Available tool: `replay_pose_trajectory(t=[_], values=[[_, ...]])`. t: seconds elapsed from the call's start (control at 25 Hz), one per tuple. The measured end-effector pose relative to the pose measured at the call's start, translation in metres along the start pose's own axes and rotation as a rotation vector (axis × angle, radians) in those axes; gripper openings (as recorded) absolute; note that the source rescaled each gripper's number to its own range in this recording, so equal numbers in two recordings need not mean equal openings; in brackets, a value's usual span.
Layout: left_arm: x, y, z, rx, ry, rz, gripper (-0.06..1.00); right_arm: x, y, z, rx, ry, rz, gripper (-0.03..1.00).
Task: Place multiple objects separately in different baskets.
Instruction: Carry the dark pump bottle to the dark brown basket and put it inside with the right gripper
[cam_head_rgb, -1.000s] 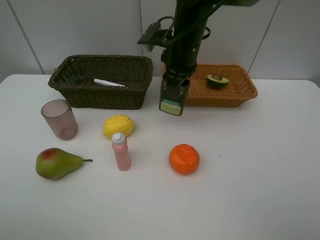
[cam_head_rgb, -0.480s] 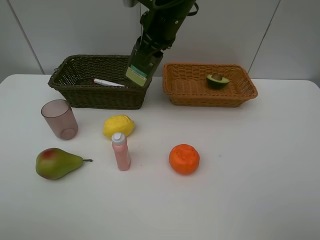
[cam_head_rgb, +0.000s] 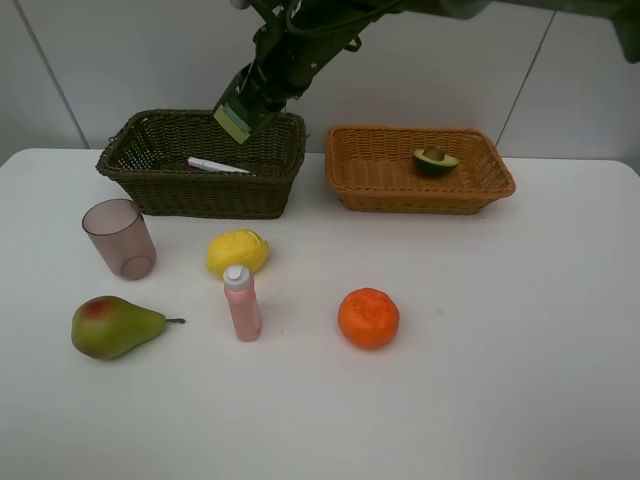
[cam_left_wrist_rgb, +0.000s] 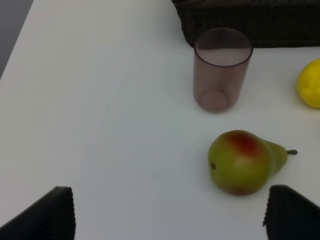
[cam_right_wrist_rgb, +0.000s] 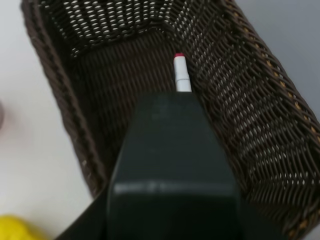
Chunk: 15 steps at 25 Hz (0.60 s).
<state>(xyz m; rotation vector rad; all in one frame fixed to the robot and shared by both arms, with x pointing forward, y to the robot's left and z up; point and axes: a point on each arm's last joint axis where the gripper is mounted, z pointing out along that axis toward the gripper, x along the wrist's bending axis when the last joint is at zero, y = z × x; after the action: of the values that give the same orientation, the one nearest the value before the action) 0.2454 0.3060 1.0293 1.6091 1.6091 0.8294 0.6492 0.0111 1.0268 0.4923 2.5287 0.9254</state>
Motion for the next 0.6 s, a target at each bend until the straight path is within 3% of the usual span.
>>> replay_pose_trajectory(t=[0.28,0.6], values=[[0.0,0.0,0.0,0.0,0.0,0.0,1.0,0.0,-0.017,0.04,-0.023,-0.041,0.016,0.28],[0.0,0.0,0.0,0.0,0.0,0.0,1.0,0.002,-0.027,0.056,-0.012,-0.041,0.02,0.28]])
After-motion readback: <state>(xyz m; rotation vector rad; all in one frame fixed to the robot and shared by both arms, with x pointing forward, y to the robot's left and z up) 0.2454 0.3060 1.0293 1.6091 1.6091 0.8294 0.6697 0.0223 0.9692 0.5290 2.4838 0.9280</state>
